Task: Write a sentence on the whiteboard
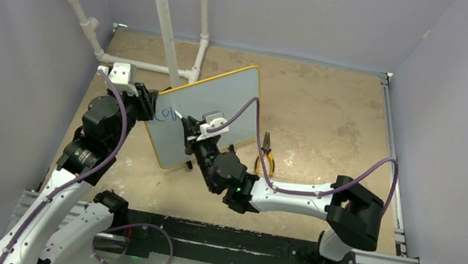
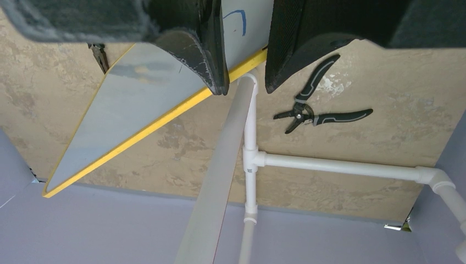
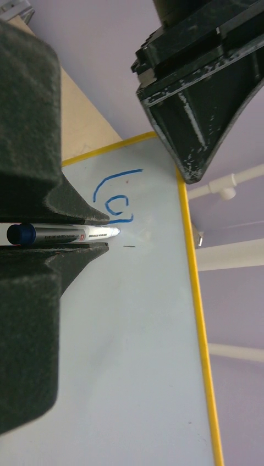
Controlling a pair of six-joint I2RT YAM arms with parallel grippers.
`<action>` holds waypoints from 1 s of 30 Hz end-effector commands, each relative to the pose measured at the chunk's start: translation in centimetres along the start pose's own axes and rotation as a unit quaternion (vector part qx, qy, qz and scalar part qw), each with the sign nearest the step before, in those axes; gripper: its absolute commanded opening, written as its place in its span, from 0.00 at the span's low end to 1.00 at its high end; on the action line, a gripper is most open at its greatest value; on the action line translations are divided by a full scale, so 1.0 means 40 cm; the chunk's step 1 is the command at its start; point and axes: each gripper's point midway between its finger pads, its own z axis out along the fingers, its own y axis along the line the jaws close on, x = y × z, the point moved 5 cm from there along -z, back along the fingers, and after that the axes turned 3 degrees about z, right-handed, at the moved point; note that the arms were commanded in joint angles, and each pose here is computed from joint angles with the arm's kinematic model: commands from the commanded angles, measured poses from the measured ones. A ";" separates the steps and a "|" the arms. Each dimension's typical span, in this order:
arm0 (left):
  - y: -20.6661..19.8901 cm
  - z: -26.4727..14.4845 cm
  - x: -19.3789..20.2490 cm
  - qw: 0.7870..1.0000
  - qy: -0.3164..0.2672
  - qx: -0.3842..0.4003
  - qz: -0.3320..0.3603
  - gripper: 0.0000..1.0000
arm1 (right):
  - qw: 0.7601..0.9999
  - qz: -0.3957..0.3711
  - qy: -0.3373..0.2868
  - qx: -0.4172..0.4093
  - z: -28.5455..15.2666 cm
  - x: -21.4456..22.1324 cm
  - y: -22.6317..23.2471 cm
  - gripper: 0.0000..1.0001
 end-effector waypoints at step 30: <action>0.001 0.010 0.027 1.000 0.016 0.007 -0.003 0.31 | 0.999 0.010 -0.032 -0.013 -0.006 -0.046 -0.004 0.00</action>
